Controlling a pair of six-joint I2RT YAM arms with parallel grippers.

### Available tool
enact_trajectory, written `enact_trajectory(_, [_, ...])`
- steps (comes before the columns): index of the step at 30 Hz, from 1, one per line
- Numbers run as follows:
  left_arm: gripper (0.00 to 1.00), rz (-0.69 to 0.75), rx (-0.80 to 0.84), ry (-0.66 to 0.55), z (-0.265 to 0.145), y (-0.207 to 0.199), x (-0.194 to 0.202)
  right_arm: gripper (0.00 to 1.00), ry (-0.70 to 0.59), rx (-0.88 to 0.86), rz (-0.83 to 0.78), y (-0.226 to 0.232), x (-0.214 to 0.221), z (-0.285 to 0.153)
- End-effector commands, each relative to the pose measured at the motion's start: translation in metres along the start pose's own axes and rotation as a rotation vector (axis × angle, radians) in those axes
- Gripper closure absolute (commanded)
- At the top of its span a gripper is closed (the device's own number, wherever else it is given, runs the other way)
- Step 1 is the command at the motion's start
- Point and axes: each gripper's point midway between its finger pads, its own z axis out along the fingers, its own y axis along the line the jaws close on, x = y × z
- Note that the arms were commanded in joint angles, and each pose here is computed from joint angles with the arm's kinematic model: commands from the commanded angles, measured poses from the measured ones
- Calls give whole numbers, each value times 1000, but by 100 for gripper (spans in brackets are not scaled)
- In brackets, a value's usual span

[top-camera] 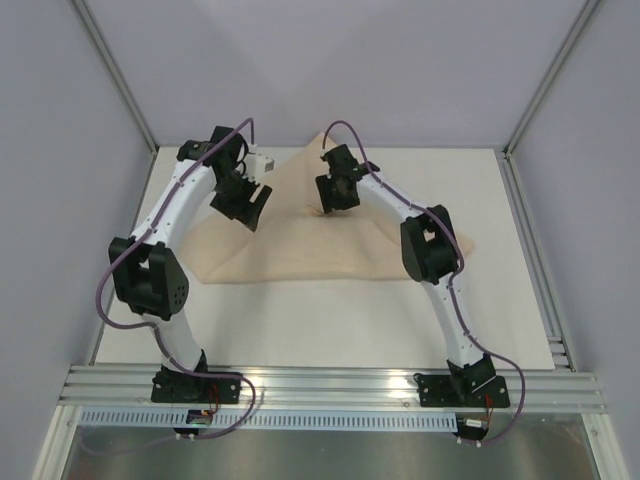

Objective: Prepare the surgical pack

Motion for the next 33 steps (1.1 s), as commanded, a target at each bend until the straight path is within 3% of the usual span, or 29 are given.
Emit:
enact_trajectory(1, [22, -49, -13, -53, 3, 1, -23, 40, -68, -12, 19, -4, -33, -24])
enact_trajectory(4, [24, -66, -19, -87, 4, 3, -36, 40, -149, -23, 70, -16, -60, -56])
enact_trajectory(6, [31, -76, -21, -118, 2, 3, -48, 40, -202, -20, 107, -25, -74, -78])
enact_trajectory(9, [50, -62, -25, -129, 8, 0, -63, 43, -282, -29, 136, -22, -91, -103])
enact_trajectory(11, [64, -56, -30, -125, 20, 2, -74, 49, -302, -70, 154, -13, -90, -101])
enact_trajectory(13, [71, -67, -23, -90, 40, 3, -77, 65, -296, -201, 180, 9, -86, -95])
enact_trajectory(17, [72, -79, -25, -63, 64, 10, -85, 90, -218, -410, 206, 46, -73, -82])
enact_trajectory(21, [70, -86, -52, -56, 85, 20, -94, 99, -147, -496, 243, 63, -62, -52])
enact_trajectory(26, [68, -58, -62, -35, 116, 24, -105, 99, -78, -546, 301, 72, -51, -24])
enact_trajectory(33, [68, -50, -81, 61, 149, 27, -83, 100, 12, -461, 330, 58, -20, 9])
